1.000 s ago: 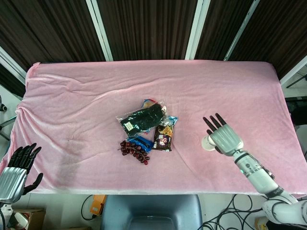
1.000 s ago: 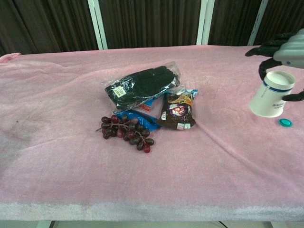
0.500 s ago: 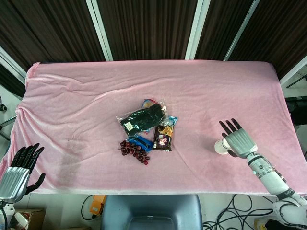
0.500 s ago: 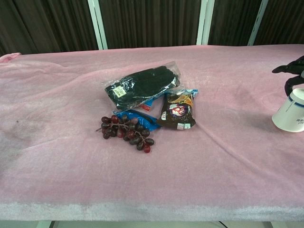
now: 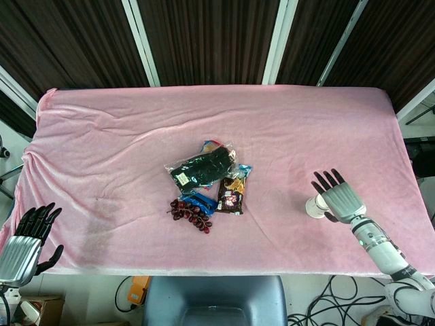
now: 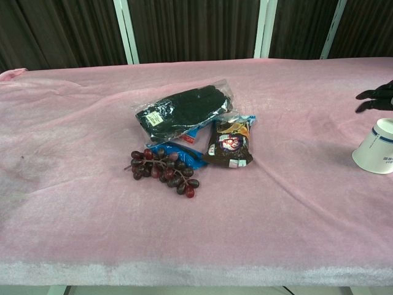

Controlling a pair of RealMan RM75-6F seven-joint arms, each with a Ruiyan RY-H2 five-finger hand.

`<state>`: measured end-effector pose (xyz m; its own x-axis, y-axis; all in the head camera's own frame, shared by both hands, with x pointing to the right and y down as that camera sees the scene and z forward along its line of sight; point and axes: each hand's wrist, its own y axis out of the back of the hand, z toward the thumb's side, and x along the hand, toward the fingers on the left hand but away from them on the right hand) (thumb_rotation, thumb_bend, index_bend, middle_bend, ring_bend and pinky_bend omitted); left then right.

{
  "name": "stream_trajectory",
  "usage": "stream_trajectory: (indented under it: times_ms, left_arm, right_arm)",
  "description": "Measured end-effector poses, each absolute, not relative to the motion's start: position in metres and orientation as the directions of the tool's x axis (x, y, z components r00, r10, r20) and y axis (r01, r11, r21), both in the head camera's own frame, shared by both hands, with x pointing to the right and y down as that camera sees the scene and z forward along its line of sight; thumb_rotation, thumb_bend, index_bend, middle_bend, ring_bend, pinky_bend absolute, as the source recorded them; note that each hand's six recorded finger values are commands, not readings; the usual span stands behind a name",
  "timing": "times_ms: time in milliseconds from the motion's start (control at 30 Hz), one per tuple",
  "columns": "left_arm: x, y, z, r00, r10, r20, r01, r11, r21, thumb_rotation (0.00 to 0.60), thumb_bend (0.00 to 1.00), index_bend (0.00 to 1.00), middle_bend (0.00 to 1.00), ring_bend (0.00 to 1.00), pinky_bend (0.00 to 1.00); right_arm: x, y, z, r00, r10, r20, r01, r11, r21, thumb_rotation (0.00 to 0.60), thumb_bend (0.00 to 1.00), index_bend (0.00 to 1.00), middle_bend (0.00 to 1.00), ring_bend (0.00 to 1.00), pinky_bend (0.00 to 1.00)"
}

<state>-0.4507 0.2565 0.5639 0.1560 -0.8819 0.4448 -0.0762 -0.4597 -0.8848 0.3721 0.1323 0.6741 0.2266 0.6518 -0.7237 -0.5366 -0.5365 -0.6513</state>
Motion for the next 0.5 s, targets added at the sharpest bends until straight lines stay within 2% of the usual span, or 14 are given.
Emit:
stream_trajectory:
  times_ms: [267,367,500]
  left_arm:
    - [-0.451,0.257,0.562,0.157,-0.885,0.439,-0.077,-0.454,-0.888,0.600,0.40,0.00,0.00,0.00,0.05]
    - [-0.452,0.257,0.560,0.150,-0.890,0.431,-0.078,-0.446,-0.892,0.600,0.40,0.00,0.00,0.00,0.05]
    - [-0.455,0.257,0.559,0.143,-0.894,0.424,-0.076,-0.437,-0.896,0.600,0.40,0.00,0.00,0.00,0.05]
  right_arm:
    - [0.370,0.136,0.651,0.247,0.674,-0.696,-0.448,-0.557,-0.699,0.600,0.41,0.00,0.00,0.00,0.00]
    - [0.371,0.143,0.633,0.253,0.709,-0.658,-0.385,-0.550,-0.741,0.600,0.41,0.00,0.00,0.00,0.00]
    - [0.386,0.164,0.602,0.225,0.798,-0.559,-0.295,-0.491,-0.820,0.600,0.41,0.00,0.00,0.00,0.00]
